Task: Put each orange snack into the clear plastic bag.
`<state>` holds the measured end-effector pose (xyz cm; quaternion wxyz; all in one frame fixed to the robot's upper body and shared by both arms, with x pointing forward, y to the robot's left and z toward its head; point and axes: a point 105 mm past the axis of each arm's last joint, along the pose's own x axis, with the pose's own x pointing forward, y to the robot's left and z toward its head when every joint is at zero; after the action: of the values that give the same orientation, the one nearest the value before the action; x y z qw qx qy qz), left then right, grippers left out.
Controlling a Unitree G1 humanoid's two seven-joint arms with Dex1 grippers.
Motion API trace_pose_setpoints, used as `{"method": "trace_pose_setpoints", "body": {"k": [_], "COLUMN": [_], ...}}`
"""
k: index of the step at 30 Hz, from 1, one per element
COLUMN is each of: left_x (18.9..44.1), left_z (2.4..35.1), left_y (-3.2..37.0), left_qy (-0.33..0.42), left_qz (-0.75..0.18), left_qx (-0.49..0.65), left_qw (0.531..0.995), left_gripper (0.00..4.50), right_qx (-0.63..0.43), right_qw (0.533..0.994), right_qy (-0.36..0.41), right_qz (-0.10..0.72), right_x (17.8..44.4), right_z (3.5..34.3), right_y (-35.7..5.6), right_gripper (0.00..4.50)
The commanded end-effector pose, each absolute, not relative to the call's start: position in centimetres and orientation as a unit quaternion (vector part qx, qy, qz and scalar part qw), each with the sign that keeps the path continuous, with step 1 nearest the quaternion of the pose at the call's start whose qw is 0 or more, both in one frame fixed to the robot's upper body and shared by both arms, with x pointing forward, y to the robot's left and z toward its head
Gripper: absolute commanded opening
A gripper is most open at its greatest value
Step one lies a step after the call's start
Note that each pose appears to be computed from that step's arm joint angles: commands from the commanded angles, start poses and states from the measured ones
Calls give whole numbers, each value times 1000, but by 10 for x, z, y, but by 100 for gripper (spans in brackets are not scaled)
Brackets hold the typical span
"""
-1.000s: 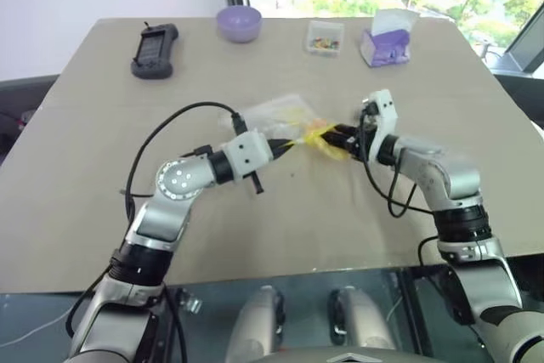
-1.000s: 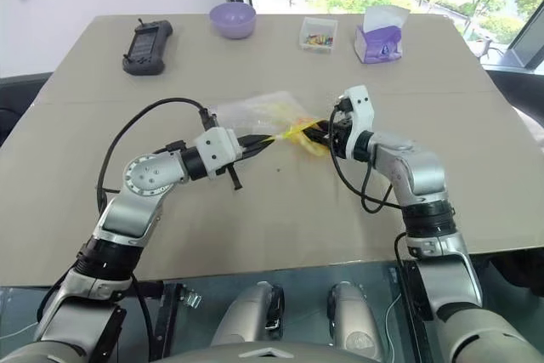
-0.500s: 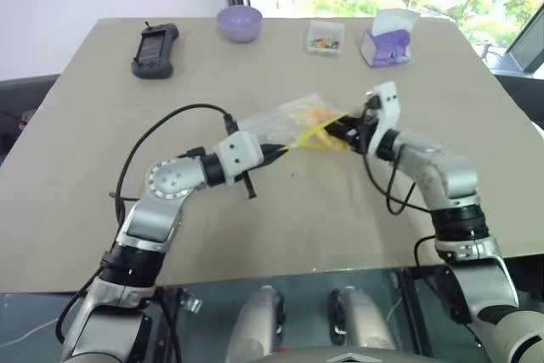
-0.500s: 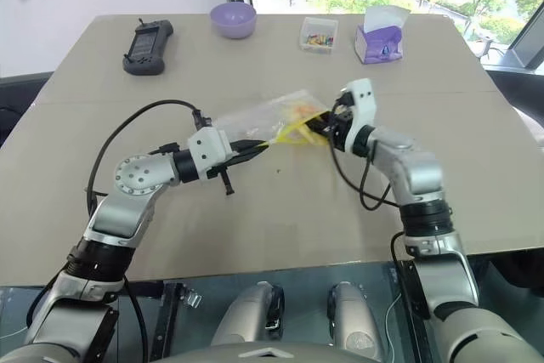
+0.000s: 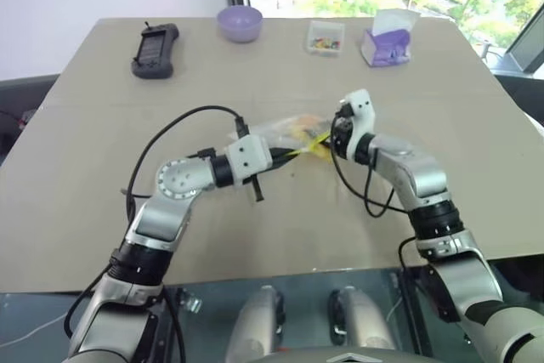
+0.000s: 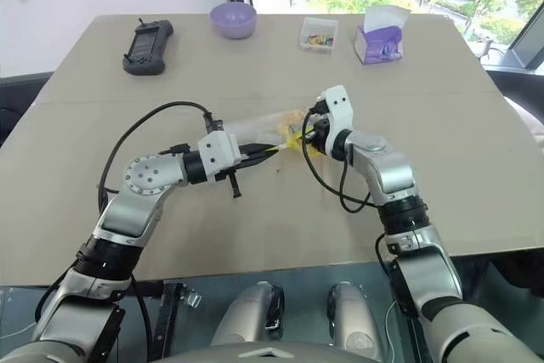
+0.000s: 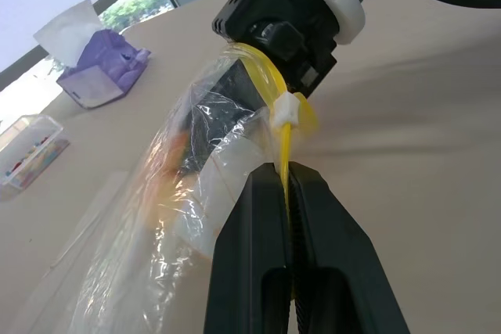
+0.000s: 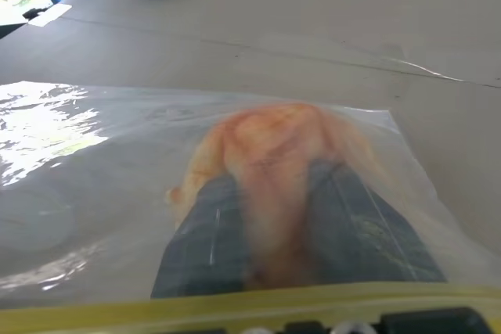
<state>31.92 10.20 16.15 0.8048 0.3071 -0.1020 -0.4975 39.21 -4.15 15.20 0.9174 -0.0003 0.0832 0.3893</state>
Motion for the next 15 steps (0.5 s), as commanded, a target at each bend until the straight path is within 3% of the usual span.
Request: {"method": "trace_pose_setpoints", "body": {"k": [1,2,9,15], "left_x": [325,329,357,367], "left_z": [172,173,187,203], "left_y": [111,114,132,134], "left_qy": [-110,-103,-79,-87], "left_qz": [-461,-450,-368,-354], "left_qx": [276,265,205,183], "left_qw": [836,846,903,913], "left_gripper": [0,0,0,0], "right_qx": [-5,-11,-84,-133], "right_qw": [924,927,924,914], "right_qy": [46,43,-10,-45], "right_qz": [379,371,373,381], "right_x": [397,398,382,361], "right_z": [171,172,189,197], "right_y": [-47,-50,-77,-95], "right_gripper": [259,274,274,274]}}
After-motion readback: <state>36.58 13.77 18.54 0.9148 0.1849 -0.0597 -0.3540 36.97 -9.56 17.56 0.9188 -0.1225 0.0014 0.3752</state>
